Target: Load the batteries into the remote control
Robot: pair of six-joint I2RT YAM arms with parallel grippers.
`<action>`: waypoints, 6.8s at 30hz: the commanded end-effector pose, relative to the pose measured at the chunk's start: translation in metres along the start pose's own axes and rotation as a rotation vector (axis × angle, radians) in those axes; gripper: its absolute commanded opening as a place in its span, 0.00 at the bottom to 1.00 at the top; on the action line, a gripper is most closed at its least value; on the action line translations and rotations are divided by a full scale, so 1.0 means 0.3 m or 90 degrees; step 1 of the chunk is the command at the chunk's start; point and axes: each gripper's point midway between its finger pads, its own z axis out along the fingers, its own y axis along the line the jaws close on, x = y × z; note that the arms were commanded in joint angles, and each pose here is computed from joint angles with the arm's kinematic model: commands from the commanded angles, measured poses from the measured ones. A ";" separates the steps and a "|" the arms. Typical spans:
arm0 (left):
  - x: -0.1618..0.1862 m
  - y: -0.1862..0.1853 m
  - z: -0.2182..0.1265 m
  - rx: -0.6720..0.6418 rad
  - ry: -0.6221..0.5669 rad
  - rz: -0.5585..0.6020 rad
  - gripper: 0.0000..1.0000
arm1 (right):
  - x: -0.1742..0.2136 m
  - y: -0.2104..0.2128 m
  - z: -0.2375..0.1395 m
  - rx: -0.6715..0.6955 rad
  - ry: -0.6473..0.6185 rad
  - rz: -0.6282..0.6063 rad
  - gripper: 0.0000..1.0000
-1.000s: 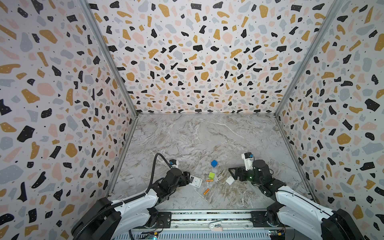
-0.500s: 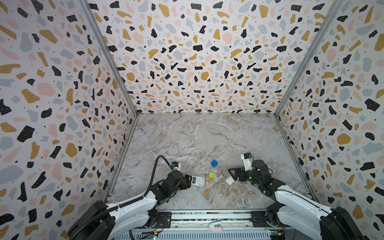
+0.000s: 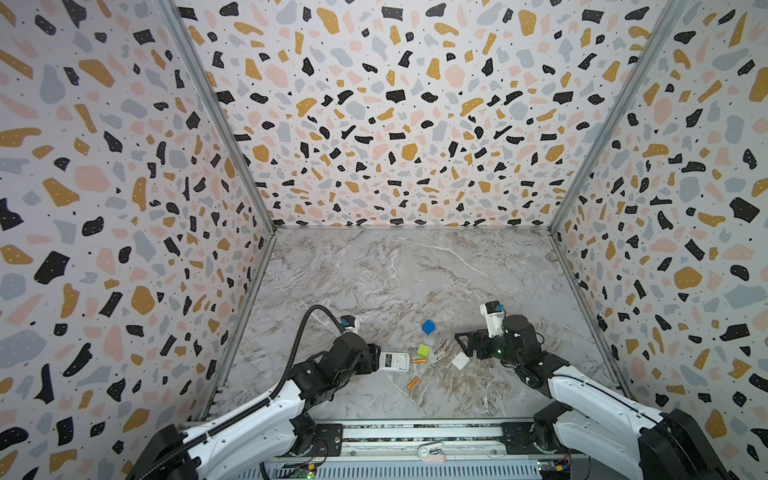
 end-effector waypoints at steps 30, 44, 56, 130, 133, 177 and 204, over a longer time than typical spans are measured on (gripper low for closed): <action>0.205 -0.388 0.006 0.040 0.278 0.326 0.48 | -0.120 -0.047 -0.094 0.067 -0.064 -0.094 0.97; 0.264 -0.421 0.083 0.012 0.333 0.350 0.36 | -0.123 -0.081 -0.122 0.048 -0.099 -0.062 0.98; 0.327 -0.382 0.124 -0.027 0.366 0.369 0.28 | -0.126 -0.101 -0.149 0.042 -0.136 -0.046 0.98; 0.052 -0.325 0.139 -0.081 0.100 0.068 0.02 | -0.183 -0.101 -0.176 0.012 -0.159 -0.044 0.98; 0.063 -0.311 0.159 -0.093 0.106 0.072 0.02 | -0.182 -0.103 -0.174 0.013 -0.158 -0.043 0.98; 0.143 -0.196 0.220 -0.168 0.134 0.104 0.07 | -0.175 -0.122 -0.139 0.015 -0.145 -0.039 0.98; 0.152 -0.176 0.214 -0.179 0.136 0.113 0.20 | -0.182 -0.123 -0.142 0.017 -0.148 -0.039 0.98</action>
